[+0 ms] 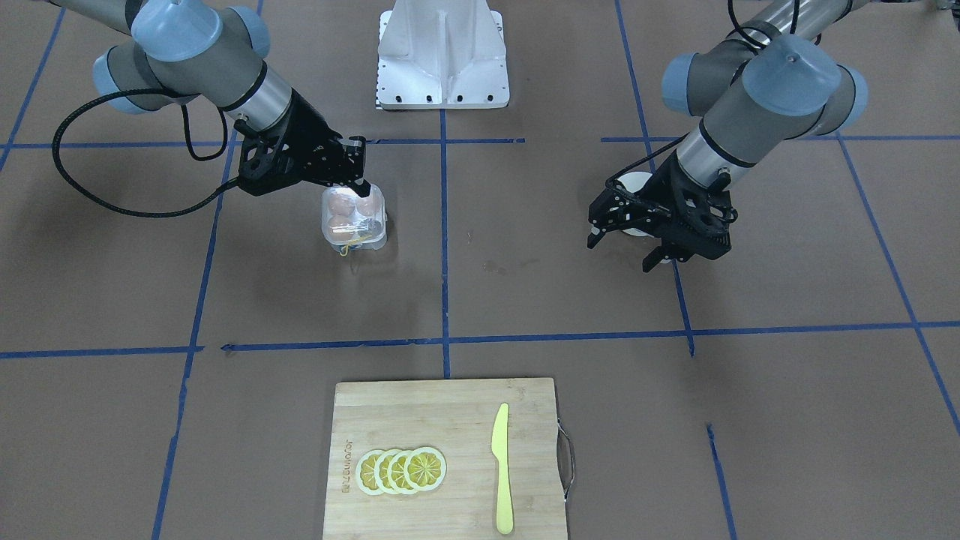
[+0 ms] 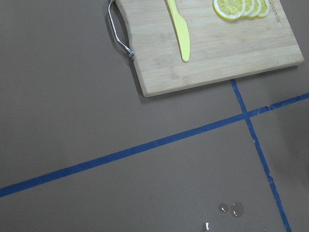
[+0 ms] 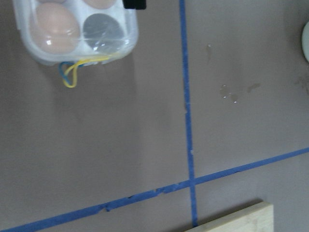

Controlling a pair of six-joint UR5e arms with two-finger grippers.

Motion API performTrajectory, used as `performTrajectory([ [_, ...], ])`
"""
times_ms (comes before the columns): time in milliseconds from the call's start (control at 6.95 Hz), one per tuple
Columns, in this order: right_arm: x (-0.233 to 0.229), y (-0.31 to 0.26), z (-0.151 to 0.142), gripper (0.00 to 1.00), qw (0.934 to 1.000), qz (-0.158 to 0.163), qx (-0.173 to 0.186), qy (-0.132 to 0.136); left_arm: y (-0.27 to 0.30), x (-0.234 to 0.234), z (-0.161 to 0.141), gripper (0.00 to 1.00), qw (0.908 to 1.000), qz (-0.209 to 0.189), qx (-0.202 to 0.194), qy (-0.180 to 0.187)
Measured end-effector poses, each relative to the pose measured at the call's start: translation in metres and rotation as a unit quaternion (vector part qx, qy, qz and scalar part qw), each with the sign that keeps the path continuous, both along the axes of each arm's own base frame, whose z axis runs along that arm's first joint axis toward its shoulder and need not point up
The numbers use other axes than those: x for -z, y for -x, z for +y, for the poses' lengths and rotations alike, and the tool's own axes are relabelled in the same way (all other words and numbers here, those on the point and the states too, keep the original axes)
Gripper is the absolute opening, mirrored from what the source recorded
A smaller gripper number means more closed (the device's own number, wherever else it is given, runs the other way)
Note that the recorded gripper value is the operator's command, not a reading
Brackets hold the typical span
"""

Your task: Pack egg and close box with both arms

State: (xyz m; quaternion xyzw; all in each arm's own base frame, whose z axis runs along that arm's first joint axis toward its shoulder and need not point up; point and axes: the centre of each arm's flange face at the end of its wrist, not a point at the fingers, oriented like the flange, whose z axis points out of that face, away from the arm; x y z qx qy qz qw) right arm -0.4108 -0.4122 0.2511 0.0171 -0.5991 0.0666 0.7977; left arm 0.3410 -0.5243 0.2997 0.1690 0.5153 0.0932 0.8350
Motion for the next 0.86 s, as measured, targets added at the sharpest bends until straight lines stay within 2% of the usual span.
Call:
performTrajectory([
  [288,-0.006,-0.045,-0.031,0.00,0.9998,0.002,-0.017,0.014,0.037,-0.047,0.002,0.94,0.9996,-0.026,0.004,-0.009],
  [576,-0.053,-0.132,-0.067,0.03,0.9992,0.017,-0.024,0.027,0.108,-0.104,-0.007,0.95,0.9982,-0.050,-0.012,-0.029],
  [720,-0.089,-0.179,-0.080,0.72,0.9987,0.033,-0.031,0.021,0.142,-0.130,-0.007,0.96,0.9972,-0.063,-0.015,-0.038],
  [864,-0.132,-0.222,-0.086,1.00,0.9974,0.058,-0.041,0.011,0.178,-0.154,-0.008,0.96,0.9961,-0.078,-0.001,-0.041],
])
